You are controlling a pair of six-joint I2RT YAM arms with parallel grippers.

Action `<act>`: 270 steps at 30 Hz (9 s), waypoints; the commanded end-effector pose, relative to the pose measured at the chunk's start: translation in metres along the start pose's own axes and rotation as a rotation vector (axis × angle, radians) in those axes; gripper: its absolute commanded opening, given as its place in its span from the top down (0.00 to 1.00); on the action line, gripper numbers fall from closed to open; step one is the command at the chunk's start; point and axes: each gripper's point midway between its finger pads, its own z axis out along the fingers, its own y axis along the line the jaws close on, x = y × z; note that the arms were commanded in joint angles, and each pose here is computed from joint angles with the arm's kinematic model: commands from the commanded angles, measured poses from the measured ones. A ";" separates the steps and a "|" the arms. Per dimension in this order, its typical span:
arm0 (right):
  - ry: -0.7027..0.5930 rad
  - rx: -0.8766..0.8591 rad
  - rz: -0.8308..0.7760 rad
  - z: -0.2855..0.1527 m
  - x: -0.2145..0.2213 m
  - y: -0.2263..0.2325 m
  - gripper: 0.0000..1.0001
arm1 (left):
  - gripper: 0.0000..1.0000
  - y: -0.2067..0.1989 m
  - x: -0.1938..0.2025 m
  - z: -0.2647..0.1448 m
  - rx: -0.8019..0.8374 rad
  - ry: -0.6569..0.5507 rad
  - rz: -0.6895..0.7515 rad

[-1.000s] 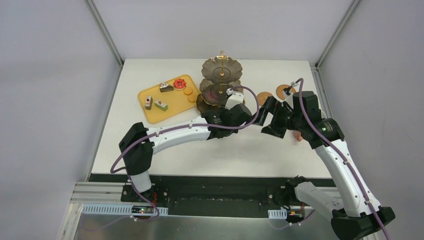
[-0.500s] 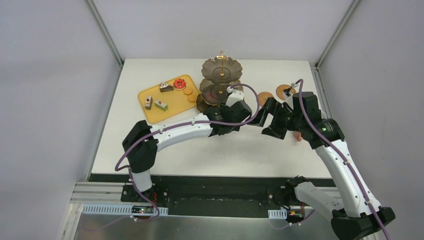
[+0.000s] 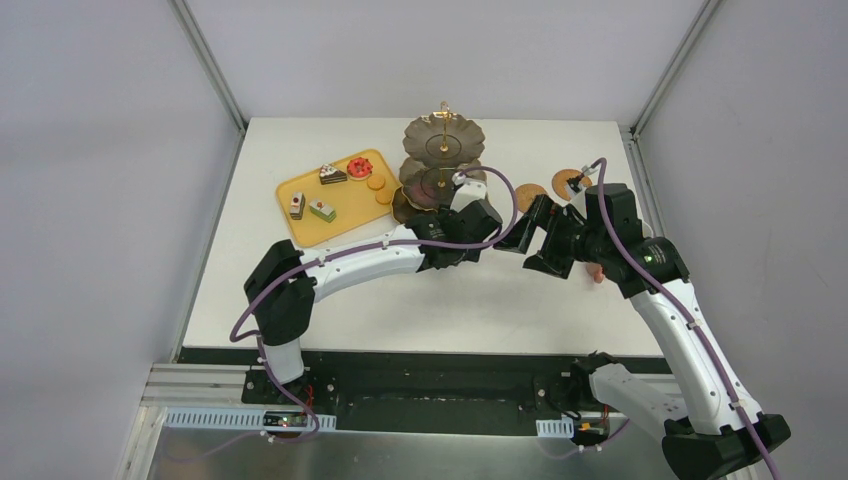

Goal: Serve the afternoon tea

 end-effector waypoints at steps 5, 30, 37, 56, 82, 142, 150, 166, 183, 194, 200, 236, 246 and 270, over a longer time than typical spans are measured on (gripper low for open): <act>-0.028 -0.005 -0.011 -0.005 -0.004 0.002 0.01 | 0.51 -0.002 -0.025 -0.013 0.025 -0.048 -0.030; -0.024 -0.015 0.005 0.007 -0.006 0.000 0.01 | 0.53 0.032 -0.008 -0.098 0.131 0.109 -0.003; -0.024 -0.010 -0.004 0.013 -0.011 -0.001 0.01 | 0.53 0.094 0.011 -0.132 0.054 0.159 -0.050; -0.013 -0.018 -0.029 0.012 -0.013 0.002 0.01 | 0.52 0.240 -0.078 -0.118 -0.177 0.087 -0.250; 0.013 -0.035 -0.010 0.023 -0.010 0.000 0.01 | 0.15 0.158 0.094 -0.057 -0.095 0.196 -0.410; 0.008 -0.020 0.040 0.012 0.000 -0.005 0.01 | 0.52 0.158 0.142 -0.008 -0.336 -0.087 -0.064; 0.001 -0.017 0.035 0.015 -0.004 -0.005 0.01 | 0.52 0.155 0.105 -0.043 -0.340 -0.019 -0.076; 0.006 -0.022 0.014 0.018 -0.009 0.000 0.01 | 0.54 0.202 0.022 -0.118 -0.268 0.092 -0.210; 0.019 -0.017 0.014 0.015 -0.005 -0.002 0.01 | 0.55 0.248 -0.082 -0.049 -0.201 0.105 -0.274; 0.029 -0.002 0.018 0.018 -0.006 -0.005 0.01 | 0.57 0.255 -0.115 0.023 -0.184 0.141 -0.270; 0.020 0.004 0.015 0.017 -0.007 -0.006 0.01 | 0.57 0.263 -0.126 0.044 -0.220 0.127 -0.241; 0.007 0.012 0.021 0.017 -0.010 -0.011 0.01 | 0.52 0.285 -0.110 0.071 -0.239 0.216 -0.237; 0.004 0.005 0.021 0.016 -0.010 -0.009 0.01 | 0.51 0.284 -0.107 0.067 -0.231 0.216 -0.258; 0.000 0.006 0.023 0.012 -0.005 -0.012 0.01 | 0.48 0.296 -0.106 0.065 -0.246 0.220 -0.264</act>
